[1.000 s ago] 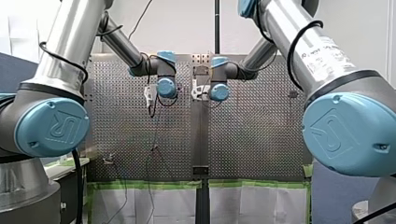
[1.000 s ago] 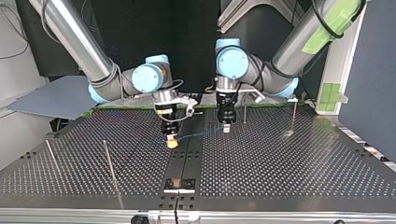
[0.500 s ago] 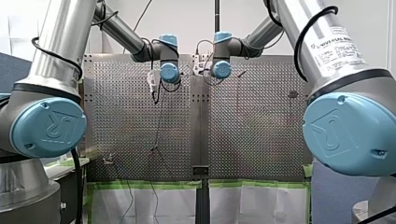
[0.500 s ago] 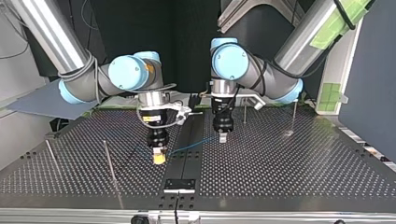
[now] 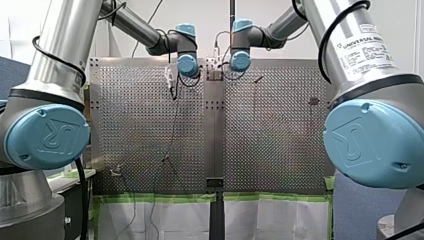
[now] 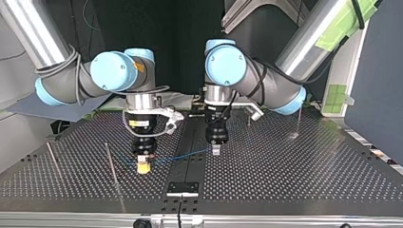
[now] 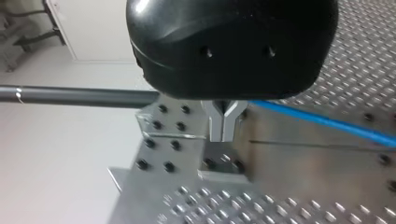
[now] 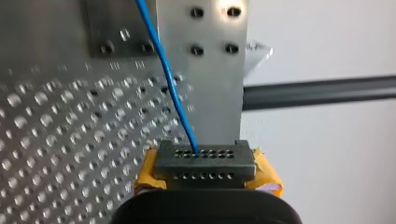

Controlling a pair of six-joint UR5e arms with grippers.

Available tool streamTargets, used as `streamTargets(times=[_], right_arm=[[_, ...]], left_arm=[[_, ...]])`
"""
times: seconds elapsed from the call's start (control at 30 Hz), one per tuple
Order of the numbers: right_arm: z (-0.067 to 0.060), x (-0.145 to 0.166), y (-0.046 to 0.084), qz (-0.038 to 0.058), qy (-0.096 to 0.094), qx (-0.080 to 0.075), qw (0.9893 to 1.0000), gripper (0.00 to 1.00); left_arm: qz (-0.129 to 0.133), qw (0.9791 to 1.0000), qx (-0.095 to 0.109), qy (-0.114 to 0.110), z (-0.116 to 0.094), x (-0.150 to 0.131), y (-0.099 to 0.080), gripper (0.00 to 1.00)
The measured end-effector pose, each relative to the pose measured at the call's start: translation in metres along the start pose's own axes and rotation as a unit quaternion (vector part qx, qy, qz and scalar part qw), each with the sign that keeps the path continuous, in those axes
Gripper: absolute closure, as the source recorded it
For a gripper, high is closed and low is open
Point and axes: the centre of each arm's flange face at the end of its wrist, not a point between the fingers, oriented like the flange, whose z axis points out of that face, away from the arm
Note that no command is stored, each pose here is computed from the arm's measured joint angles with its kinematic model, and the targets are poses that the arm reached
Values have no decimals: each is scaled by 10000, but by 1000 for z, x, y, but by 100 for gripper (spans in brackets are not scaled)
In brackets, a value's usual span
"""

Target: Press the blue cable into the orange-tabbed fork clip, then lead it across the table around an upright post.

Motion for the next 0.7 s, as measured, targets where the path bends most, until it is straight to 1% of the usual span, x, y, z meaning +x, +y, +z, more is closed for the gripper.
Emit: streamTargets(times=[0.2, 0.33, 0.47, 0.6, 0.7], right_arm=[[-1, 13, 14, -39, -22, -176, 9998, 100], [-2, 23, 22, -44, 14, -252, 9997, 100], [0, 27, 32, -51, 14, -319, 9995, 100], [1, 29, 40, -64, -17, -383, 9992, 100], [2, 31, 48, -72, -37, -437, 9990, 100]], left_arm=[[-108, 9998, 166, -56, 0, -21, -18, 100], [-172, 9994, 292, -90, 0, -36, -29, 100], [-203, 9990, 375, -121, 4, -46, -36, 100], [-165, 9988, 470, -17, 9, -42, -45, 100], [-117, 9985, 518, 106, 12, -35, -53, 100]])
